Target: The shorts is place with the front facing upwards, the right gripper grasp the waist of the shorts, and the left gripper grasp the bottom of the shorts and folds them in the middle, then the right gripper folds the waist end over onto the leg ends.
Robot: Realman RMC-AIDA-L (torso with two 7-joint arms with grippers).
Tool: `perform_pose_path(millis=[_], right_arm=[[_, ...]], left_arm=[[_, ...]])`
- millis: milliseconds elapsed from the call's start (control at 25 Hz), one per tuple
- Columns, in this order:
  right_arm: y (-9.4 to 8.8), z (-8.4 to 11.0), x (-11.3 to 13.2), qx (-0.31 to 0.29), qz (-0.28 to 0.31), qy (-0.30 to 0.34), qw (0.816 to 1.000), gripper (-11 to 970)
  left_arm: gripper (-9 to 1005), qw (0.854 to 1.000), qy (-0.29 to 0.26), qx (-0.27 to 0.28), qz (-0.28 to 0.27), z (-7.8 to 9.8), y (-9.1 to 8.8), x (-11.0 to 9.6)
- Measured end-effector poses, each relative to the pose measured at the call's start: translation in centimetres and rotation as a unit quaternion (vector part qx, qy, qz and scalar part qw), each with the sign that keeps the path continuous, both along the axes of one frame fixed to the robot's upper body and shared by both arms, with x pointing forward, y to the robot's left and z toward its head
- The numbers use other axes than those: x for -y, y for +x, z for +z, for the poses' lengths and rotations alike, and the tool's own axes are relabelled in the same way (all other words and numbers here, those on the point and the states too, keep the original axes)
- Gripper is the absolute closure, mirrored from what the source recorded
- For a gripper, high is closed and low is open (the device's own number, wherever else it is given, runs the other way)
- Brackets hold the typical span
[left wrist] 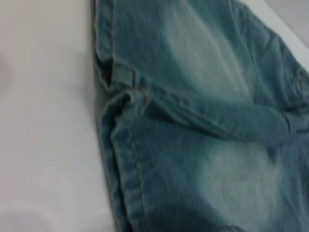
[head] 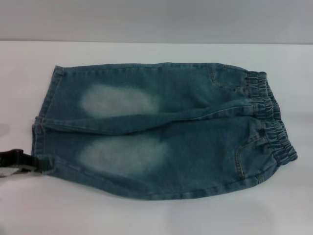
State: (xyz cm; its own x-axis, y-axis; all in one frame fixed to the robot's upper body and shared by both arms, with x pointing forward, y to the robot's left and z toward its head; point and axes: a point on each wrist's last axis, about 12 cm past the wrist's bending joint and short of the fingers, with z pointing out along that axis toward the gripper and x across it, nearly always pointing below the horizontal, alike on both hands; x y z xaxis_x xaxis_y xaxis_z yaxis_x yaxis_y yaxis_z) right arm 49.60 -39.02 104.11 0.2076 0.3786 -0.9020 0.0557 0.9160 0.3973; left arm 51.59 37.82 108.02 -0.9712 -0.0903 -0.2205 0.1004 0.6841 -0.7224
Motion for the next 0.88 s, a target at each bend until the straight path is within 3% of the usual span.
perform_pose_path(millis=[200,360,560,640,680,880], right_arm=[[1.2,2.8,1.2,-0.011,0.148,0.041,0.988,328],[2.9,5.7,1.9,-0.069,0.281,0.043,0.956,329],[4.9,9.1,1.5,-0.189,0.414,-0.007,0.891,329],[6.1,10.5,0.8,-0.283,0.460,-0.052,0.840,329],[6.1,10.5,0.8,-0.283,0.460,-0.052,0.840,329],[7.6,11.5,-1.1,-0.406,0.506,-0.129,0.750,329]], left_arm=[[950,1.000,0.002,0.017,0.018,0.3,0.6,-0.4],[947,0.999,0.010,0.030,0.011,0.7,0.9,-0.7],[944,0.999,0.018,0.044,0.003,1.1,1.2,-1.0],[942,0.999,0.018,0.044,0.003,1.1,1.2,-1.0],[941,0.999,0.020,0.049,0.000,1.3,1.5,-1.0],[938,0.998,0.020,0.052,-0.004,1.6,1.8,-0.8]])
